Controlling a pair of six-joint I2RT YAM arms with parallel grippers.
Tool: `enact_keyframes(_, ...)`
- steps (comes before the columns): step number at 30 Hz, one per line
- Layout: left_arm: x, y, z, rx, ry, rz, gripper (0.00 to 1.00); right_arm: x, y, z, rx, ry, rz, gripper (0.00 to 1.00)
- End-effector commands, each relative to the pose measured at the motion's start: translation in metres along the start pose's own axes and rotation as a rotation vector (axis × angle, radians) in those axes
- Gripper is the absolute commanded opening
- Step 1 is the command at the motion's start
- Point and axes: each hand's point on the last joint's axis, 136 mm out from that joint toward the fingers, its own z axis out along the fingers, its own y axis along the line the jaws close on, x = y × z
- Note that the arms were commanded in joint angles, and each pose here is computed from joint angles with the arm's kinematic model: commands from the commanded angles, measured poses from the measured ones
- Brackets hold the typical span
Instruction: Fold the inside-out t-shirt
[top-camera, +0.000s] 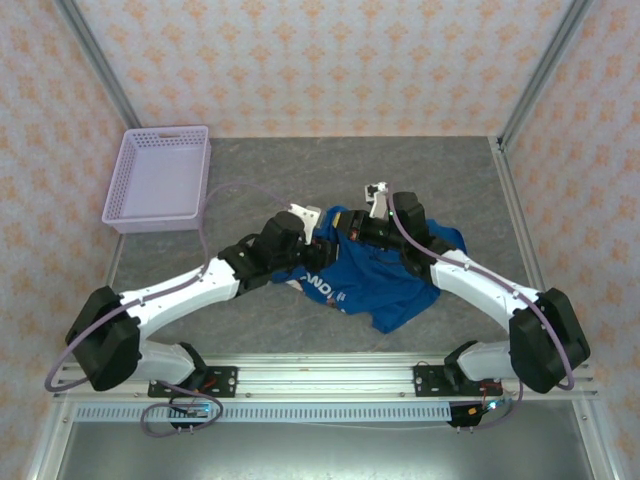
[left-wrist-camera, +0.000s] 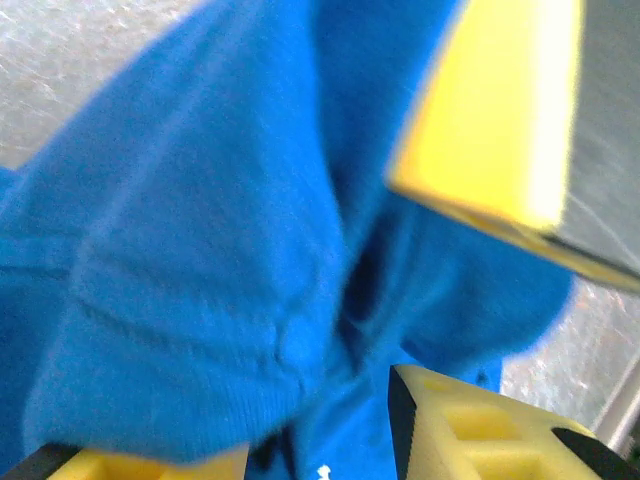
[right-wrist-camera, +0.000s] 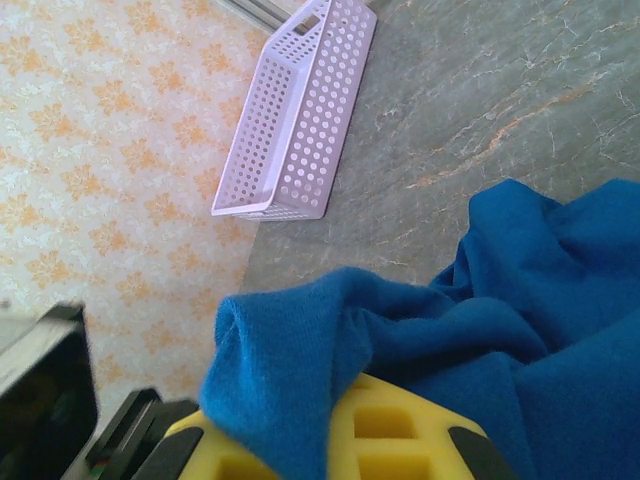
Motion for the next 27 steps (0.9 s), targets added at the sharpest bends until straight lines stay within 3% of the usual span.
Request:
enact_keyframes(1, -0.020, 0.006, 0.008, -0.022, -0.049, 0.025, 0.41, -0.013, 0.013, -0.007, -0.027, -0.048, -0.011, 0.00)
enact_keyframes(5, -0.024, 0.011, 0.016, -0.013, -0.050, 0.012, 0.40, -0.014, 0.013, -0.008, -0.027, -0.054, -0.014, 0.00)
enact_keyframes(8, -0.027, 0.009, 0.023, 0.010, -0.046, 0.003, 0.33, -0.014, 0.011, -0.008, -0.024, -0.054, -0.014, 0.00)
enact_keyframes(12, -0.029, 0.002, 0.025, 0.062, -0.038, -0.020, 0.08, -0.016, 0.006, -0.011, 0.007, -0.066, -0.028, 0.00)
enact_keyframes(15, -0.034, -0.005, 0.013, 0.120, -0.047, -0.053, 0.00, -0.020, -0.013, -0.020, 0.151, -0.080, -0.097, 0.00)
enact_keyframes(18, -0.045, -0.024, -0.010, 0.248, -0.053, -0.127, 0.00, -0.026, -0.039, -0.034, 0.363, -0.077, -0.237, 0.01)
enact_keyframes(22, -0.060, -0.033, -0.040, 0.303, -0.082, -0.279, 0.00, -0.026, -0.052, -0.049, 0.532, -0.024, -0.417, 0.20)
enact_keyframes(27, -0.060, -0.035, -0.045, 0.314, -0.049, -0.424, 0.00, -0.023, -0.037, -0.072, 0.578, -0.005, -0.551, 0.39)
